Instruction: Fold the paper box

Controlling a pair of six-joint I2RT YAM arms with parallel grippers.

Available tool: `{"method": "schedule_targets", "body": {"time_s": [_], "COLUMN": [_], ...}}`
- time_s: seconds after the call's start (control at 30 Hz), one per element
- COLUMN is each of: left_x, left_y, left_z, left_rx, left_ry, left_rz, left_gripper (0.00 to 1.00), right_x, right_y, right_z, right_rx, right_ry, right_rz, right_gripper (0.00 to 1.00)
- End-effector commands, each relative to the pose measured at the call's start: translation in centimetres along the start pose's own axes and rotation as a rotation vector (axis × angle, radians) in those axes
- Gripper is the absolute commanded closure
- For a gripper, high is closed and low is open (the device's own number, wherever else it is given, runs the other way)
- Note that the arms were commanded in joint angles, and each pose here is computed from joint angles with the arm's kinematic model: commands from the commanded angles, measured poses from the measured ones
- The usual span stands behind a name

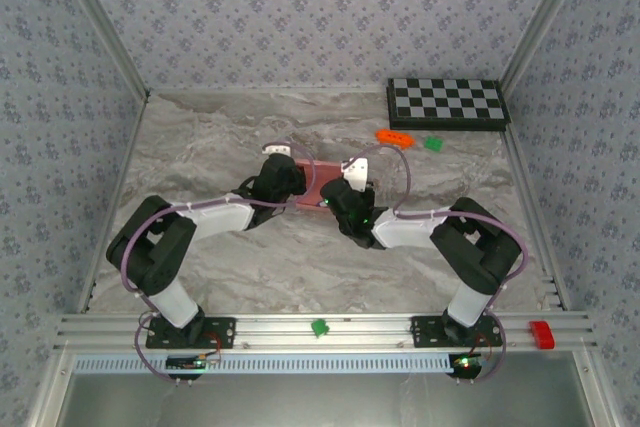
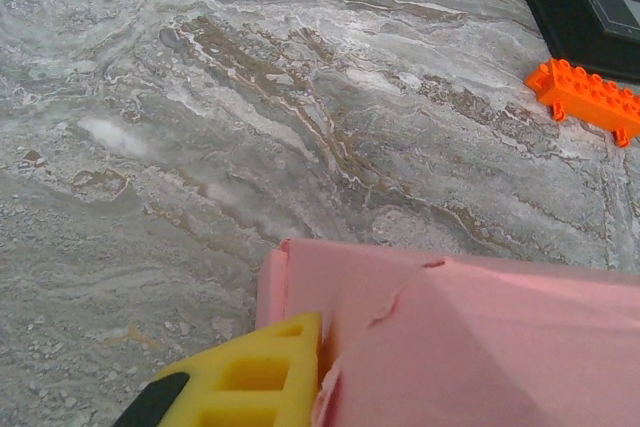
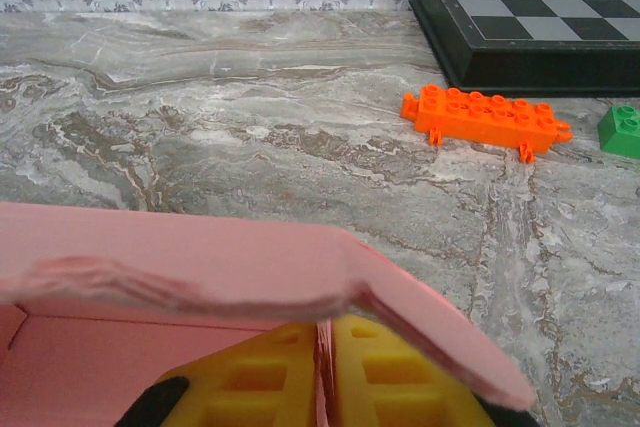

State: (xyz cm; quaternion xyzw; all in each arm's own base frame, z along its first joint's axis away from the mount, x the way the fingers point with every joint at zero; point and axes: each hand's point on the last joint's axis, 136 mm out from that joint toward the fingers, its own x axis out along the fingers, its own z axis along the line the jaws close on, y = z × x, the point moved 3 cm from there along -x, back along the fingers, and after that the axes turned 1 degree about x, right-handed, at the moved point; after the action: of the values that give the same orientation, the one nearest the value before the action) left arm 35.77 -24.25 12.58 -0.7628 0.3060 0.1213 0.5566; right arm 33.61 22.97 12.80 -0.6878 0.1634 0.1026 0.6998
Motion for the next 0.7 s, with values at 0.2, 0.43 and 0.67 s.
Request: {"method": "schedule_targets", "body": {"time_s": [0.2, 0.43, 0.67], "left_x": [-0.53, -0.55, -0.54], "left_y": [0.92, 1.13, 1.38], "left_z": [0.11, 0.33, 0.35], "left_rx": [-0.017, -0.012, -0.008], "left_ry": [0.008, -0.001, 0.001], "left_rz": [0.028, 0.032, 0.042], "left_gripper": [0.92, 0.91, 0.91], "right_x": [-0.67, -0.79, -0.77], "right_y": [0.13, 0.31, 0.57], "right_z": [-0.94, -0.85, -0.69], "right_rx": [0.01, 0.009, 0.011], "right_ry": [0.038, 0.033, 0.023], "right_rz": [0.0, 0.009, 0.022], "right_gripper": [0.87, 0.87, 0.87]}}
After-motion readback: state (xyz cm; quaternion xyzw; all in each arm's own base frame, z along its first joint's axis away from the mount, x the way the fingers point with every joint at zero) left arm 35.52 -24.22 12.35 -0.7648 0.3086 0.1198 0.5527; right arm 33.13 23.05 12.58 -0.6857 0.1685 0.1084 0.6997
